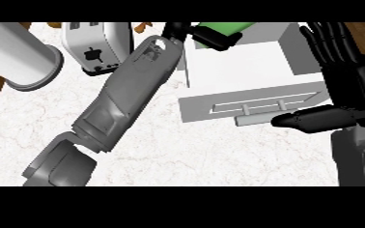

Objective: Pick up the cup, place it into the drawer and close the drawer

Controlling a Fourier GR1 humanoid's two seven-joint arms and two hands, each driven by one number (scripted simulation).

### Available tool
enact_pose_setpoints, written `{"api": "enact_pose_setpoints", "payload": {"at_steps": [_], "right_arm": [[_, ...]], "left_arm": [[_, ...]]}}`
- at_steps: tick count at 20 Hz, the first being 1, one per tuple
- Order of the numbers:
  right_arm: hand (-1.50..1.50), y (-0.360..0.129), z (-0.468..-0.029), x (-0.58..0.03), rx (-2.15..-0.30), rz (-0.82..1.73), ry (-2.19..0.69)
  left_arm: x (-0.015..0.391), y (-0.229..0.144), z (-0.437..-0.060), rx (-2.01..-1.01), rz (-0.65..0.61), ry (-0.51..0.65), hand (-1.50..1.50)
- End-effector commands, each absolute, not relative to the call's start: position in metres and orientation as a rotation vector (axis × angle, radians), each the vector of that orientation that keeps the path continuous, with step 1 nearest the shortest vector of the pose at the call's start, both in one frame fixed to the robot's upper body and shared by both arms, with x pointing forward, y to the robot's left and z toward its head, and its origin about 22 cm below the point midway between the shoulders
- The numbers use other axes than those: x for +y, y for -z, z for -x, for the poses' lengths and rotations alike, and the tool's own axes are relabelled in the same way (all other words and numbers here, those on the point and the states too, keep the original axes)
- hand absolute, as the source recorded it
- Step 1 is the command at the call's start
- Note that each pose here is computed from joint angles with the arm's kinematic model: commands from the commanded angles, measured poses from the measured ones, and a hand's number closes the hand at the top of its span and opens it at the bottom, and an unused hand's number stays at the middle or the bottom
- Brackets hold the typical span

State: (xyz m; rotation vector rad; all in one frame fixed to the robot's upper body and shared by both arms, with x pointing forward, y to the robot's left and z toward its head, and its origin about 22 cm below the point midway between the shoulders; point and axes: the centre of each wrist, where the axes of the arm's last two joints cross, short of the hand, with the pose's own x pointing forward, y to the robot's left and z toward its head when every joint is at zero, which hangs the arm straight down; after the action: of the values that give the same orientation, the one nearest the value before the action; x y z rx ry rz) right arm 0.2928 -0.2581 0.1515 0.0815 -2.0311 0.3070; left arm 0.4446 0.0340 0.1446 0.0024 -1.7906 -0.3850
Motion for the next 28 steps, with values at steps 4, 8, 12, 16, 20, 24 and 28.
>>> {"api": "enact_pose_setpoints", "payload": {"at_steps": [4,8,12,16,20,24,28], "right_arm": [[-1.50,-0.151,-0.291,-0.246,-2.041,-0.140,-0.358],[-1.50,-0.159,-0.293,-0.240,-2.055,-0.184,-0.396],[-1.50,-0.167,-0.297,-0.219,-2.017,-0.404,-0.501],[1.50,-0.160,-0.301,-0.202,-1.955,-0.627,-0.669],[1.50,-0.161,-0.294,-0.202,-1.810,-0.587,-0.879],[1.50,-0.153,-0.284,-0.208,-1.642,-0.431,-1.112],[-1.50,-0.141,-0.280,-0.211,-1.604,-0.173,-1.194]], "left_arm": [[0.040,-0.120,-0.442,-1.716,-0.038,0.490,1.50],[0.038,-0.122,-0.440,-1.744,0.057,0.393,-1.50],[0.045,-0.109,-0.437,-1.765,0.136,0.289,-1.50],[0.037,-0.125,-0.436,-1.860,0.269,0.235,-1.50],[0.035,-0.134,-0.438,-1.908,0.269,0.122,-1.50],[0.033,-0.138,-0.438,-1.914,0.248,0.062,-1.50],[0.039,-0.130,-0.441,-1.904,0.255,0.026,-1.50]]}}
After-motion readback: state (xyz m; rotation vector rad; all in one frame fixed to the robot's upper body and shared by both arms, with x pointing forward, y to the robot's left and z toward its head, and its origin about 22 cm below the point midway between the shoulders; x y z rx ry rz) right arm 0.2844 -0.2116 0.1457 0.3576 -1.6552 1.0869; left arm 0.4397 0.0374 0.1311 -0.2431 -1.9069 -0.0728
